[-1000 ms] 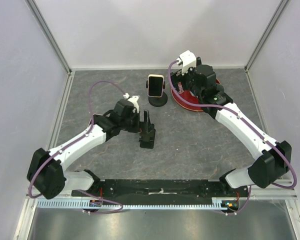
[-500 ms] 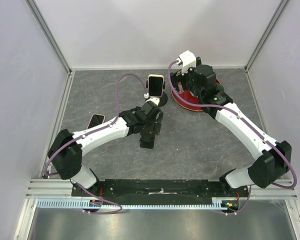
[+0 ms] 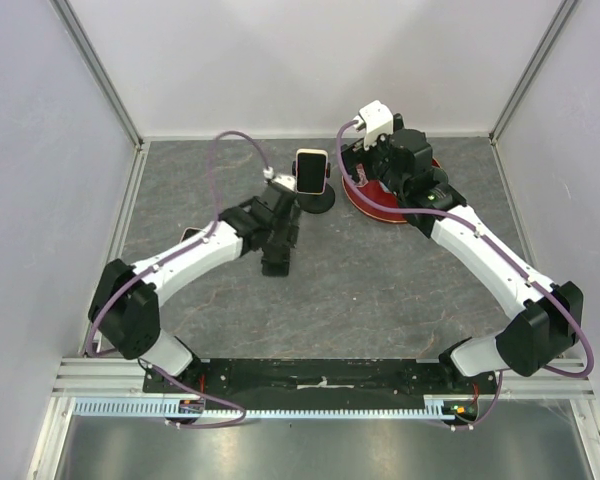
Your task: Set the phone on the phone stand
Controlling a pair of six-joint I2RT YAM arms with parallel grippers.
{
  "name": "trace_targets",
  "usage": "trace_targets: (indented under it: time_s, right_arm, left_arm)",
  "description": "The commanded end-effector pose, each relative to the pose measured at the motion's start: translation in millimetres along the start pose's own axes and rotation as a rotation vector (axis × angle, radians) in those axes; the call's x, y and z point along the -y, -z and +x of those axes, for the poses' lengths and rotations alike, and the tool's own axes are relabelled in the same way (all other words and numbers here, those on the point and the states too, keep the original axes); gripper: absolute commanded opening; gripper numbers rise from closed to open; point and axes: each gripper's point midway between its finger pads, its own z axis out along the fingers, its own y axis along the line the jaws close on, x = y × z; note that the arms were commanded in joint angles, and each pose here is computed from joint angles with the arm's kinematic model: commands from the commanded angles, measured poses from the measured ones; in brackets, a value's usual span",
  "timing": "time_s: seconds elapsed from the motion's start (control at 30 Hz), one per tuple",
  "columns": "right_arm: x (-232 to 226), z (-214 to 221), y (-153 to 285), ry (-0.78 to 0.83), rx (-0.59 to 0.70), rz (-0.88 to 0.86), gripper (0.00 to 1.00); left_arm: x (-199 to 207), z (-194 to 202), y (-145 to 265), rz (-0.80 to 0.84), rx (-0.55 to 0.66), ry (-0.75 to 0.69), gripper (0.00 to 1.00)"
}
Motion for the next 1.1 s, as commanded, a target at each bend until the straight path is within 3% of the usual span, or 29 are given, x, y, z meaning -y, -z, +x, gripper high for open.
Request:
trace_targets:
  time_s: [0.0,0.2,0.23,0.5,0.67,1.07]
  right_arm:
    - [17,-7,-2,-0.045,0.027,0.057,0.98]
    - [48,4,-1,-0.114,0.013,0.111,0.98]
    - [50,5,0,-0.115,0.011,0.114,0.98]
    - [54,7,0,-0.126,0.019,0.111,0.98]
    - [55,9,-1,-0.12,0.018,0.11,0.98]
    - [52,8,-1,-0.124,0.028,0.092,0.98]
  left_arm:
    - [-30,-85,15,0.074,0.217,0.045,0.02]
    - [-80,-153,-4,0.096,0.279,0.091,0.02]
    - [-89,-149,-22,0.084,0.232,0.097,0.02]
    - [-99,-195,-51,0.131,0.246,0.119,0.02]
    - [-96,-195,-88,0.143,0.168,0.1,0.02]
    - [-97,-171,-116,0.098,0.062,0.131,0.02]
